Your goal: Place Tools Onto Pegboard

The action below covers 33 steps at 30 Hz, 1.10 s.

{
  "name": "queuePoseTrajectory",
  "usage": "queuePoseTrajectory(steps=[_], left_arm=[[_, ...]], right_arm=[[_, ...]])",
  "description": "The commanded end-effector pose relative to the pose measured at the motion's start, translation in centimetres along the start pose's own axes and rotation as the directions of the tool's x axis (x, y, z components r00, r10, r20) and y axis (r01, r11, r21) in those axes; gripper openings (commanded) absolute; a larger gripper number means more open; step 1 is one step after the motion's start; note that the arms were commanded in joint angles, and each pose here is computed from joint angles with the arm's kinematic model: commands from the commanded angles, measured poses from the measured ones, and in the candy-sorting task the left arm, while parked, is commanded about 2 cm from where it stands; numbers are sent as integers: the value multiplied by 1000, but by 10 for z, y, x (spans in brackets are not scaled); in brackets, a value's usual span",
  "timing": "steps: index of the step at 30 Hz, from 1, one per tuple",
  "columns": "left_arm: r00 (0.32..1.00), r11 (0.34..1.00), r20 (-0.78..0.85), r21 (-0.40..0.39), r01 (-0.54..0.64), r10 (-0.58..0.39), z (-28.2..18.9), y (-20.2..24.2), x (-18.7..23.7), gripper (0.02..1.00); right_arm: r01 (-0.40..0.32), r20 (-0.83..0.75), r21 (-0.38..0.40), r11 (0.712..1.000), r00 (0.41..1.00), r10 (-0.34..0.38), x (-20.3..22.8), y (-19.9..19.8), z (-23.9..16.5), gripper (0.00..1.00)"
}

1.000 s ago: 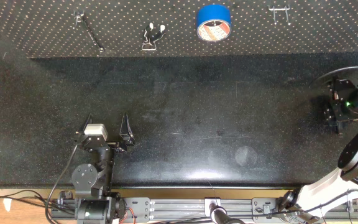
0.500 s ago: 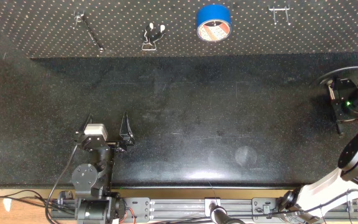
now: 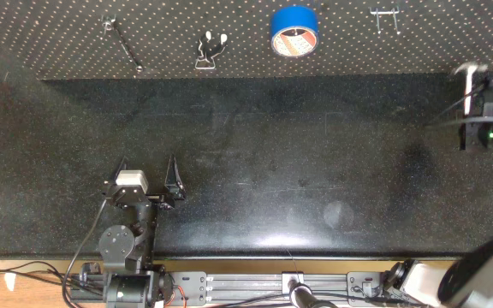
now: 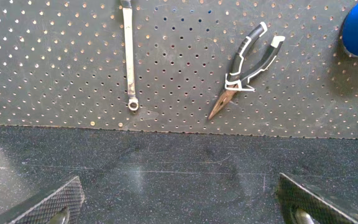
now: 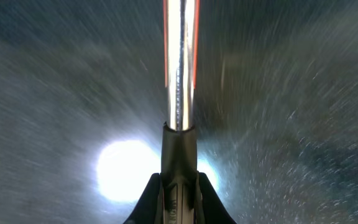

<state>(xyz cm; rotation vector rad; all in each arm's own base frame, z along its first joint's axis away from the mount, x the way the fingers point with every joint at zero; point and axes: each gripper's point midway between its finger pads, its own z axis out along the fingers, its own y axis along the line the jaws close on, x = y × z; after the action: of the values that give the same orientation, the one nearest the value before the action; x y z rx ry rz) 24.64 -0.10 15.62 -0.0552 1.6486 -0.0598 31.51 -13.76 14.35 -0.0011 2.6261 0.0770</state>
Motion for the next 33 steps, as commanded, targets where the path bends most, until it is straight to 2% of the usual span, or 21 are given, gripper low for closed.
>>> queuePoseTrajectory(steps=[1, 5, 7, 9, 11, 12, 14, 17, 23, 33], left_arm=[[1000, 1000, -2, 6, 1, -1, 0, -1, 1, 996], [1000, 1000, -2, 6, 1, -1, 0, -1, 1, 996], [1000, 1000, -2, 6, 1, -1, 0, -1, 1, 996], [1000, 1000, -2, 6, 1, -1, 0, -1, 1, 996], [1000, 1000, -2, 6, 1, -1, 0, -1, 1, 996], [1000, 1000, -2, 6, 1, -1, 0, -1, 1, 996], [1000, 1000, -2, 6, 1, -1, 0, -1, 1, 996], [1000, 1000, -2, 6, 1, -1, 0, -1, 1, 996], [1000, 1000, -2, 6, 1, -1, 0, -1, 1, 996], [1000, 1000, -2, 6, 1, -1, 0, -1, 1, 996]], right_arm=[[8, 286, -90, 996, 958, 18, -59, 66, -61, 75], [161, 465, -132, 978, 881, -82, -100, 134, -94, 77], [181, 509, -123, 976, 856, -94, -114, 153, -97, 75], [216, 484, -140, 966, 866, -124, -117, 170, -78, 77], [208, 448, -164, 964, 886, -115, -117, 174, -61, 75], [177, 405, -181, 967, 910, -91, -115, 172, -42, 75], [140, 363, -175, 975, 929, -69, -113, 167, -25, 75], [127, 312, -185, 974, 948, -64, -108, 165, -5, 75], [158, 285, -194, 968, 953, -99, -103, 173, 8, 75], [138, 228, -205, 969, 969, -90, -94, 172, 24, 75]])
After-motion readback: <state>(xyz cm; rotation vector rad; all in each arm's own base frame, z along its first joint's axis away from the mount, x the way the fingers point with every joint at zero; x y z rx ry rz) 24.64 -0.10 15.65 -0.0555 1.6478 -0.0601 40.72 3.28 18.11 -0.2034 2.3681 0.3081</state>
